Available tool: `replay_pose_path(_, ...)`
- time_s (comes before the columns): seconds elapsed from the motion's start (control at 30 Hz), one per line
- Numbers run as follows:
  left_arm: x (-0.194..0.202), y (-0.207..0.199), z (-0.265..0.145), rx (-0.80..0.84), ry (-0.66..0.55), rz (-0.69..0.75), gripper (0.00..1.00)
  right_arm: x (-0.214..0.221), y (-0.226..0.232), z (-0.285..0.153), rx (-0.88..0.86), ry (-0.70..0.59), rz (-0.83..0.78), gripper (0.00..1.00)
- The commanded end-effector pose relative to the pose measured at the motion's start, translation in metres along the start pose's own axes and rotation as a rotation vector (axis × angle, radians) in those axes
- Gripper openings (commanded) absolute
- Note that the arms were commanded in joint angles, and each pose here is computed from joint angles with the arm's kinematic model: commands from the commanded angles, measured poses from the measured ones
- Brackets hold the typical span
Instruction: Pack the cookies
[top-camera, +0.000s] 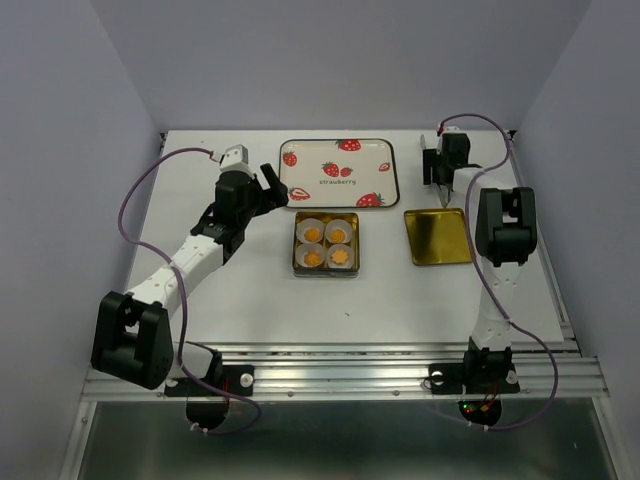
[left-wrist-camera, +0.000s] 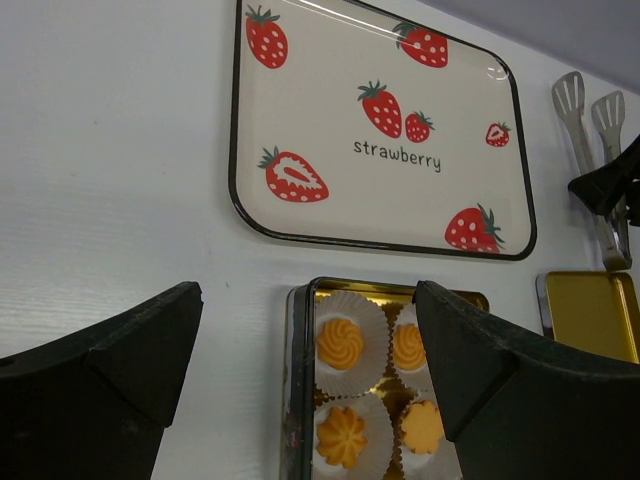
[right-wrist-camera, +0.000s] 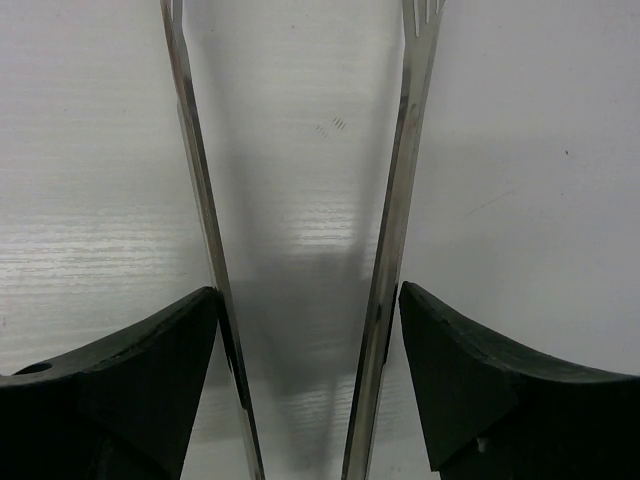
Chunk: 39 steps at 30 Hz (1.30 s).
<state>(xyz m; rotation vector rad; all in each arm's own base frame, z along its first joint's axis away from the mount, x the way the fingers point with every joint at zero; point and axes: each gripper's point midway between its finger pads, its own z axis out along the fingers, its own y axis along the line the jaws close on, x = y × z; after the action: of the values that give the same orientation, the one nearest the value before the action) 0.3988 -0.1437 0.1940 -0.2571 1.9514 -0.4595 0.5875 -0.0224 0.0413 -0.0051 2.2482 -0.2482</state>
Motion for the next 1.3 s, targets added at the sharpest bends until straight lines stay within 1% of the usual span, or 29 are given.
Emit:
replay_pose_path(0.0, -0.025, -0.019, -0.003, 0.056, -0.060, 0.009, 0.99, -0.015, -0.005, 0.000, 0.004, -0.025, -0.002, 0.82)
replay_pose_path(0.1, -0.026, -0.021, -0.004, 0.064, -0.061, 0.007, 0.99, -0.028, -0.008, -0.013, 0.007, -0.050, 0.006, 0.87)
replay_pose_path(0.13, -0.026, -0.020, -0.004, 0.064, -0.063, 0.005, 0.99, -0.031, -0.009, -0.017, 0.004, -0.054, 0.008, 0.95)
replay_pose_path(0.17, -0.027, -0.022, -0.005, 0.071, -0.064, 0.004, 0.99, -0.032, -0.008, -0.021, -0.008, -0.053, 0.006, 1.00)
replay_pose_path(0.2, -0.027, -0.022, -0.006, 0.072, -0.065, 0.003, 0.99, -0.043, -0.011, -0.032, -0.005, -0.077, 0.011, 1.00)
replay_pose_path(0.3, -0.026, -0.023, -0.007, 0.079, -0.068, -0.003, 0.99, -0.052, -0.016, -0.054, 0.005, -0.088, 0.045, 1.00)
replay_pose_path(0.37, -0.025, -0.024, -0.008, 0.090, -0.070, -0.008, 0.99, -0.044, -0.020, -0.067, 0.028, -0.064, 0.109, 1.00)
replay_pose_path(0.4, -0.025, -0.025, -0.009, 0.093, -0.072, -0.016, 0.99, -0.020, -0.019, -0.071, 0.035, -0.016, 0.127, 1.00)
replay_pose_path(0.43, -0.023, -0.024, -0.009, 0.094, -0.068, -0.019, 0.99, -0.026, -0.022, -0.088, 0.037, -0.040, 0.162, 1.00)
replay_pose_path(0.47, -0.023, -0.025, -0.010, 0.101, -0.070, -0.021, 0.99, -0.020, -0.015, -0.096, 0.024, -0.032, 0.188, 1.00)
replay_pose_path(0.6, -0.022, -0.025, -0.014, 0.110, -0.071, -0.018, 0.99, 0.008, 0.011, -0.140, 0.014, -0.010, 0.158, 1.00)
replay_pose_path(0.63, -0.021, -0.025, -0.014, 0.112, -0.068, -0.016, 0.99, 0.020, 0.023, -0.155, 0.018, 0.013, 0.126, 1.00)
replay_pose_path(0.7, -0.021, -0.025, -0.015, 0.113, -0.069, -0.016, 0.99, 0.036, 0.038, -0.168, 0.015, 0.060, 0.083, 1.00)
replay_pose_path(0.73, -0.019, -0.024, -0.016, 0.114, -0.065, -0.015, 0.99, 0.057, 0.055, -0.179, -0.001, 0.116, 0.042, 0.99)
replay_pose_path(0.83, -0.016, -0.024, -0.018, 0.120, -0.060, -0.019, 0.99, 0.086, 0.079, -0.194, -0.051, 0.183, -0.032, 0.94)
replay_pose_path(0.9, -0.015, -0.024, -0.020, 0.126, -0.059, -0.026, 0.99, 0.104, 0.101, -0.199, -0.099, 0.225, -0.062, 0.86)
replay_pose_path(1.03, -0.008, -0.022, -0.022, 0.125, -0.051, -0.035, 0.99, 0.116, 0.130, -0.195, -0.163, 0.254, -0.094, 0.70)
replay_pose_path(1.1, -0.005, -0.026, -0.024, 0.154, -0.037, -0.037, 0.99, 0.117, 0.133, -0.192, -0.141, 0.256, -0.083, 0.68)
replay_pose_path(1.27, -0.003, -0.025, -0.029, 0.156, -0.042, -0.043, 0.99, 0.122, 0.125, -0.189, -0.091, 0.260, -0.081, 0.67)
